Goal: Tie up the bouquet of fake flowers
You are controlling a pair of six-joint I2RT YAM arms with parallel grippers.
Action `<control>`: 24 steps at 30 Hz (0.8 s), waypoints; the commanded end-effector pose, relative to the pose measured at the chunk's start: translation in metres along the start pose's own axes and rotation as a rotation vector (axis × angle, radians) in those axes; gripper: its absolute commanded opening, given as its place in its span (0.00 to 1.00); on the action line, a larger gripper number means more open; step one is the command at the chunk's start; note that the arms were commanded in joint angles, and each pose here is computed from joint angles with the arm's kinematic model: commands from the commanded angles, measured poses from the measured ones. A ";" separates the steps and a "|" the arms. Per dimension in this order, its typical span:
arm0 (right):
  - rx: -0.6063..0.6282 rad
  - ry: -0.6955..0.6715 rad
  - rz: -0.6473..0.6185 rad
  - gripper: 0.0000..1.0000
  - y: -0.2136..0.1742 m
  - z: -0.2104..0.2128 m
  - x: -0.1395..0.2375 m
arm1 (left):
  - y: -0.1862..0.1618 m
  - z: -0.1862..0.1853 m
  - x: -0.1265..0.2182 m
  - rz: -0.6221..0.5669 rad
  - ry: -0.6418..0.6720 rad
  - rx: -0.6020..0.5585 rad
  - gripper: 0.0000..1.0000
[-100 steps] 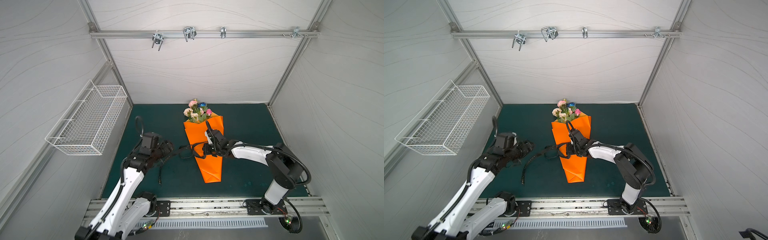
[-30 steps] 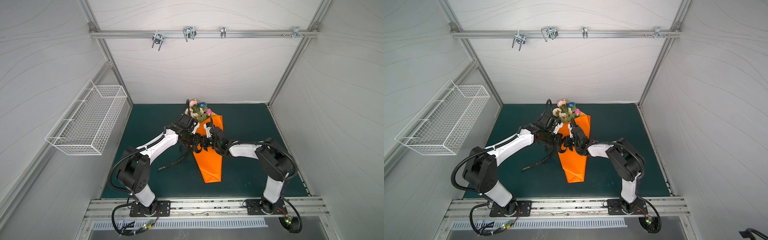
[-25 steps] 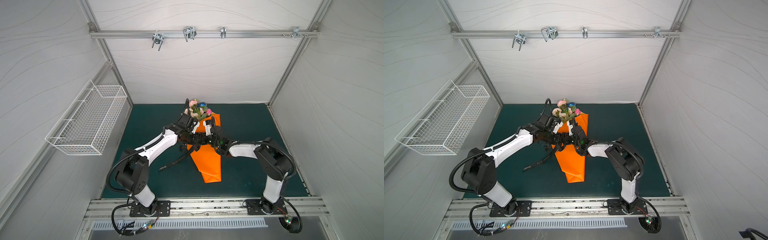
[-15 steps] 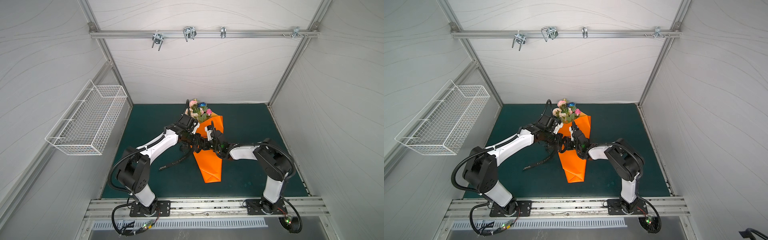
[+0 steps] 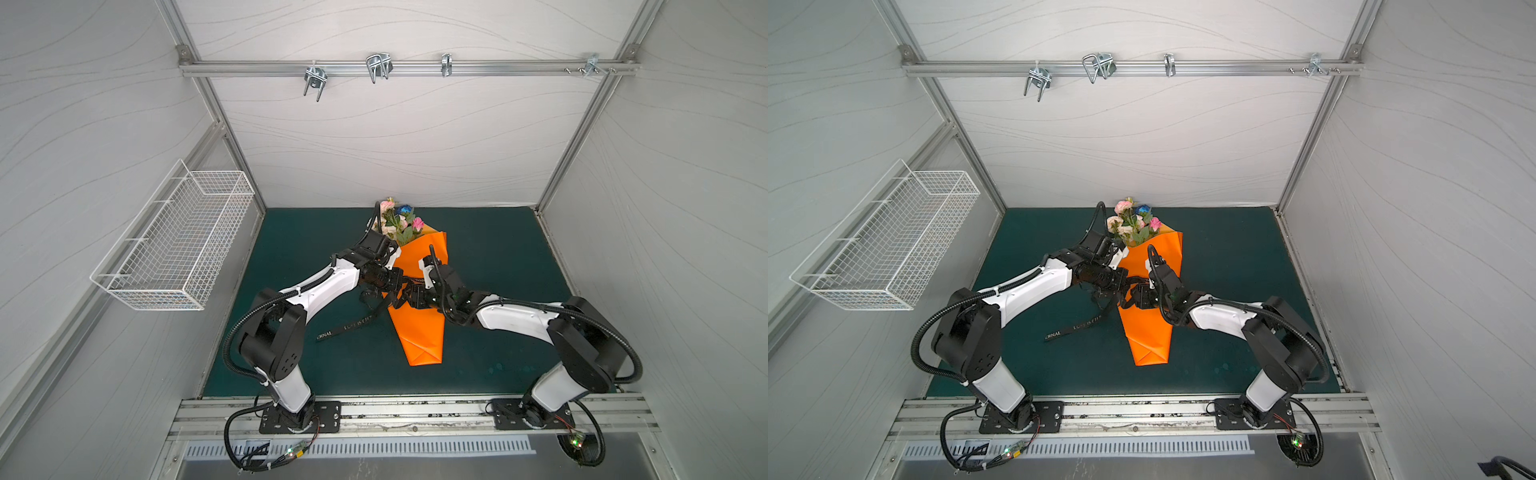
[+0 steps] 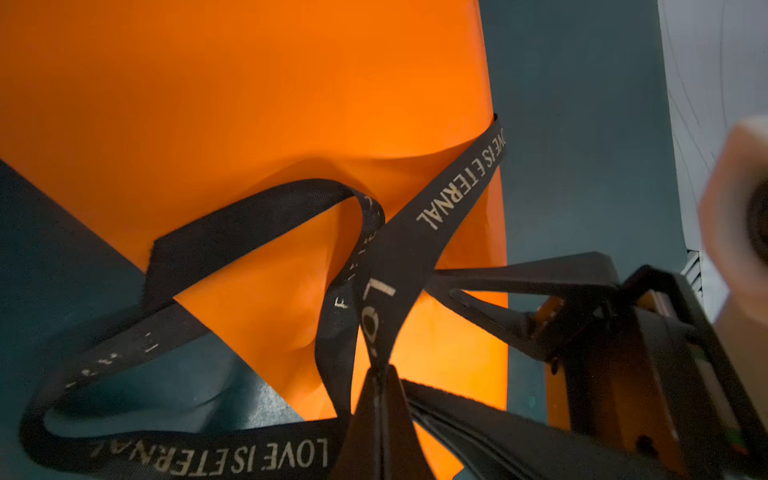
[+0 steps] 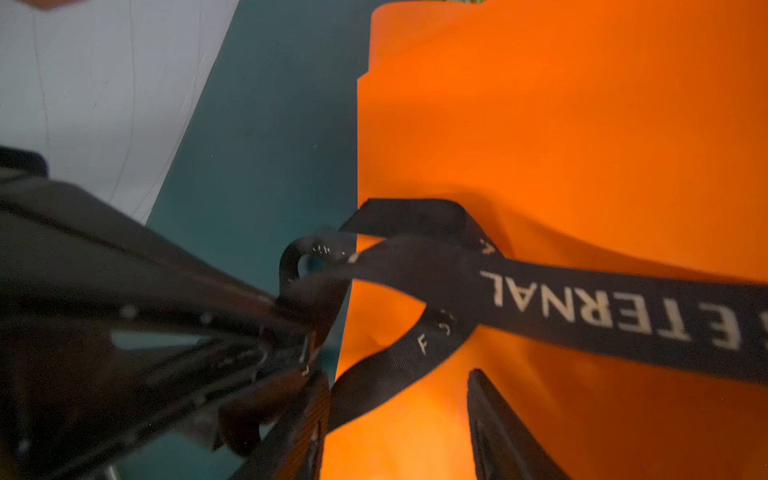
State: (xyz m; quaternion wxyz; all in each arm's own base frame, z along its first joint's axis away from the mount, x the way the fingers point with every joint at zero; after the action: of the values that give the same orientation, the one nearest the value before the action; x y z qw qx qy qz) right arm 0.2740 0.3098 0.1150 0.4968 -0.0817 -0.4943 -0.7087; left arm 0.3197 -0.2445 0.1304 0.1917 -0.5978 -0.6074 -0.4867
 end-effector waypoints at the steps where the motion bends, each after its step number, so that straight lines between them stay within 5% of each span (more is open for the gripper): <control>1: -0.010 -0.076 -0.001 0.53 -0.001 -0.009 0.029 | -0.002 -0.006 -0.004 0.003 -0.031 -0.011 0.00; 6: 0.039 -0.114 -0.090 0.47 0.049 -0.008 0.071 | -0.009 -0.006 -0.011 0.019 -0.037 -0.008 0.00; 10: 0.122 -0.144 0.020 0.43 0.080 -0.009 0.076 | -0.012 -0.007 -0.013 0.021 -0.038 -0.009 0.00; 24: 0.258 -0.117 0.427 0.45 0.081 -0.012 -0.014 | -0.016 -0.013 -0.022 0.029 -0.057 -0.016 0.00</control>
State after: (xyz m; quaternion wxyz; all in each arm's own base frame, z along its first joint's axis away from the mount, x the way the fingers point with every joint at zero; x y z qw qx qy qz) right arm 0.3617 0.3098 0.1642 0.5732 -0.1419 -0.5835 -0.5575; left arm 0.3042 -0.2578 0.1145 0.1850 -0.6177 -0.5983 -0.4756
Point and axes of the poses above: each gripper's point midway between its finger pads, its own x axis back along the fingers, its own z axis along the line the jaws close on, y = z × x, the point moved 2 cm from there along x, back along the fingers, and after that the axes turned 1 degree about -x, right-handed, at the moved point
